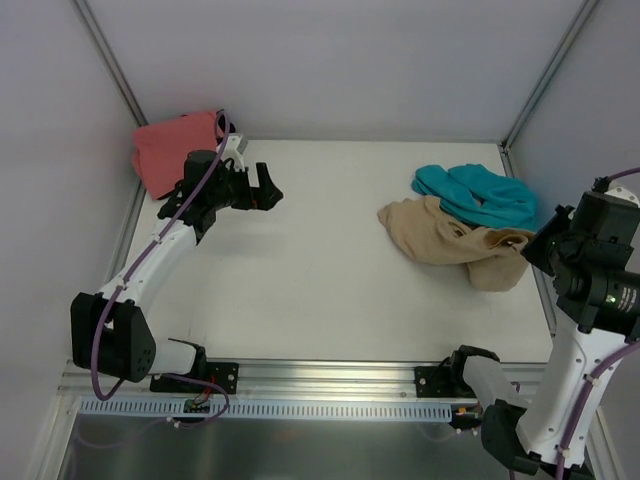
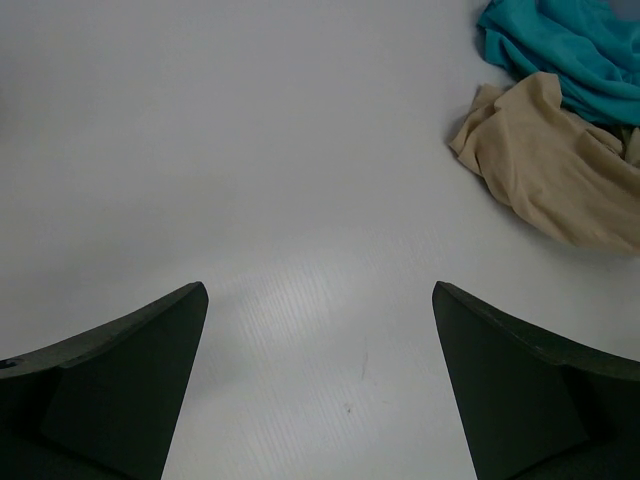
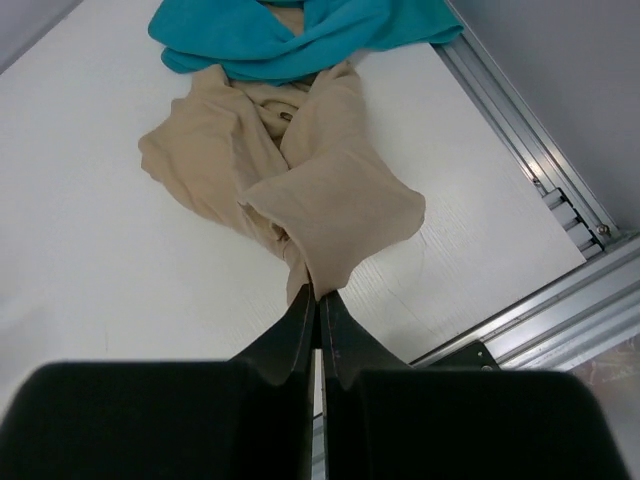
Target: Fold and stack the t-shirts
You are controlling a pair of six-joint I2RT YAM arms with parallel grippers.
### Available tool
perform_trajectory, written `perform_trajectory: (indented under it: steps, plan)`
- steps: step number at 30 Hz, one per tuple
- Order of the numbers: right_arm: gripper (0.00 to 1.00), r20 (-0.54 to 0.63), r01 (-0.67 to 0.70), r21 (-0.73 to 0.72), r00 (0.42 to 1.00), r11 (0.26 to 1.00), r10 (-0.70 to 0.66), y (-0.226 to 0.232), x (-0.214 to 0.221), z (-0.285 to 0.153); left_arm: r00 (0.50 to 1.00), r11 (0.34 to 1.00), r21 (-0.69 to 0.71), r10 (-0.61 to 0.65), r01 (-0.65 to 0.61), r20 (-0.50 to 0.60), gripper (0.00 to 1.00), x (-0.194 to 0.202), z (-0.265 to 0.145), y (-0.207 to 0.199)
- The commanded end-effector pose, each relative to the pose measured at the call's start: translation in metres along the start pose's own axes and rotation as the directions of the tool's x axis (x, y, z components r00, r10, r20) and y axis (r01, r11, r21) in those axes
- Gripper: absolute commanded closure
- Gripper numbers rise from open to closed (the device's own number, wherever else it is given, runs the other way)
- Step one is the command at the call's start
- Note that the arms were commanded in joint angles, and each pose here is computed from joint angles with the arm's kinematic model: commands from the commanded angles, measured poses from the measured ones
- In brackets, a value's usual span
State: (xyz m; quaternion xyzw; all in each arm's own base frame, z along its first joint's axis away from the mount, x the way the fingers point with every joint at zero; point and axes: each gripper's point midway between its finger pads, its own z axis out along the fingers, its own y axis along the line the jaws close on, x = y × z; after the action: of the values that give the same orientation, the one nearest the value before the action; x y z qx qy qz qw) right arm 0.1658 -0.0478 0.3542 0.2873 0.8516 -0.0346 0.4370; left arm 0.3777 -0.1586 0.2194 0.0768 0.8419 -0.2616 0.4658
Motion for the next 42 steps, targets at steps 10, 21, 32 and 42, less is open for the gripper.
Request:
perform_trajectory:
  steps: [10, 21, 32, 42]
  plan:
    - [0.99, -0.249, -0.139, -0.017, 0.960, 0.990, 0.130, -0.009, 0.122, 0.027, 0.978, 0.920, 0.345, -0.140, 0.186, -0.154, 0.01, -0.004, 0.058, -0.074]
    - [0.01, -0.193, -0.084, -0.003, 0.978, 0.996, 0.082, -0.013, 0.114, 0.056, 0.971, 0.918, 0.341, -0.145, 0.203, -0.187, 0.01, -0.006, 0.076, -0.074]
    - [0.01, -0.194, -0.124, 0.019, 0.973, 0.992, 0.126, 0.044, 0.034, 0.223, 0.973, 0.932, 0.300, -0.157, 0.202, -0.166, 0.01, -0.004, 0.051, -0.074]
    - [0.06, -0.315, -0.147, 0.058, 0.936, 0.987, 0.158, 0.077, 0.031, 0.350, 0.982, 0.970, 0.200, -0.107, 0.137, -0.155, 0.01, -0.005, 0.029, -0.062]
